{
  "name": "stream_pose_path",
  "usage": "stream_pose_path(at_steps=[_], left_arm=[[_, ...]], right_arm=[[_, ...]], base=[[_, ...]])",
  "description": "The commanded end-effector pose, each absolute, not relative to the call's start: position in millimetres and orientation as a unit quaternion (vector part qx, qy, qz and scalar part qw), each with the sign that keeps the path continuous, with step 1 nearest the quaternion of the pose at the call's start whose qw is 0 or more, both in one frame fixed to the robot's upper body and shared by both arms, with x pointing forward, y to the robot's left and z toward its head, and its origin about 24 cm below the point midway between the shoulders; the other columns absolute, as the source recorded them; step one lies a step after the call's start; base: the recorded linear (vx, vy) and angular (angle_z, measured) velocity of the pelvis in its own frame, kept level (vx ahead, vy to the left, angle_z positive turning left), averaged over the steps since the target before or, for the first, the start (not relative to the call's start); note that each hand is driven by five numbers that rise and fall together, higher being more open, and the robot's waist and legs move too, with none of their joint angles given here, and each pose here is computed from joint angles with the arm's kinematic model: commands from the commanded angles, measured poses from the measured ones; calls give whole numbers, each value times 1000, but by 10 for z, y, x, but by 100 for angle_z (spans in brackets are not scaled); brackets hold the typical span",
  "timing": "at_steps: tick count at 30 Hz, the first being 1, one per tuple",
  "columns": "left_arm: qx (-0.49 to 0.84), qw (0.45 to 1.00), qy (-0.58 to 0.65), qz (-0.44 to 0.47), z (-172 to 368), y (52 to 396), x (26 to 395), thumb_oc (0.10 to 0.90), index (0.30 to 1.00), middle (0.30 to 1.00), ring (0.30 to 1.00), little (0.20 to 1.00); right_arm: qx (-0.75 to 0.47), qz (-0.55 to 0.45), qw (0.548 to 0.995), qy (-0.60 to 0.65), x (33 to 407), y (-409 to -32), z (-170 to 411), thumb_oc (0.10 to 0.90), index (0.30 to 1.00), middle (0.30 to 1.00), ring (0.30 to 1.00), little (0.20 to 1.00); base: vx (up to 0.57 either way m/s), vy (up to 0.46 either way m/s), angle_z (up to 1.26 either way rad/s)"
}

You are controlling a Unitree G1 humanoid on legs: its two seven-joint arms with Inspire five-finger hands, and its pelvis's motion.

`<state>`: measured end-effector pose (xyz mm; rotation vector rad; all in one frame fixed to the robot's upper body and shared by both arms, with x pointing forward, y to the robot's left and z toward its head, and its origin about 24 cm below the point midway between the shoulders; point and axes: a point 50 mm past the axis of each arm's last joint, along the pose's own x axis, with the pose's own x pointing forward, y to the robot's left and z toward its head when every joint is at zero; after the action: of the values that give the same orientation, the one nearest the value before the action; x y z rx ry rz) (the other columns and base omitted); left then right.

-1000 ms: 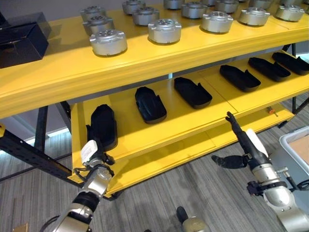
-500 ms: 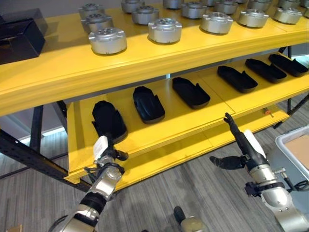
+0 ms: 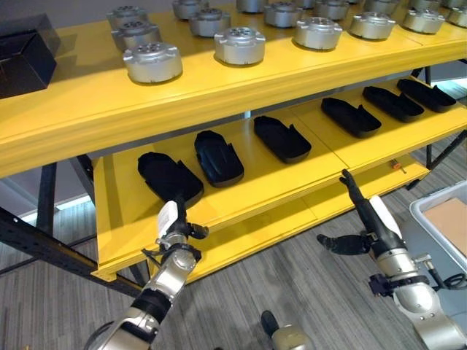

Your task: Move parts from the plastic box to the shelf.

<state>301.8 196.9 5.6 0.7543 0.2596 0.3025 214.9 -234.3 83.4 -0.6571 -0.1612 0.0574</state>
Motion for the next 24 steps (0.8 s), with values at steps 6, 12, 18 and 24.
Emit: stream_pose_path(at_steps=[6,12,18,24], left_arm=[[446,873,58,186,506,2157,3299,900,1000,1000,1000,1000],[545,812,118,170,410,2397,3263,900,1000,1000,1000,1000],[560,798,140,174,387,2528,3245,900,1000,1000,1000,1000],[572,786,150,179,371,2572,3223,900,1000,1000,1000,1000]], right_arm=[[-326,12,924,-200,2286,-2261,1282,900,1000,1000,1000,1000],[-328,12,923,-202,2316,-2279,1327,900,1000,1000,1000,1000],[-333,12,921,-203,2342,-2299,1355,900,1000,1000,1000,1000],[-336,14,919,-205,2340,-2308,1385,900,1000,1000,1000,1000]], base=[[0,0,0],[0,0,0],[0,0,0],[0,0,0]])
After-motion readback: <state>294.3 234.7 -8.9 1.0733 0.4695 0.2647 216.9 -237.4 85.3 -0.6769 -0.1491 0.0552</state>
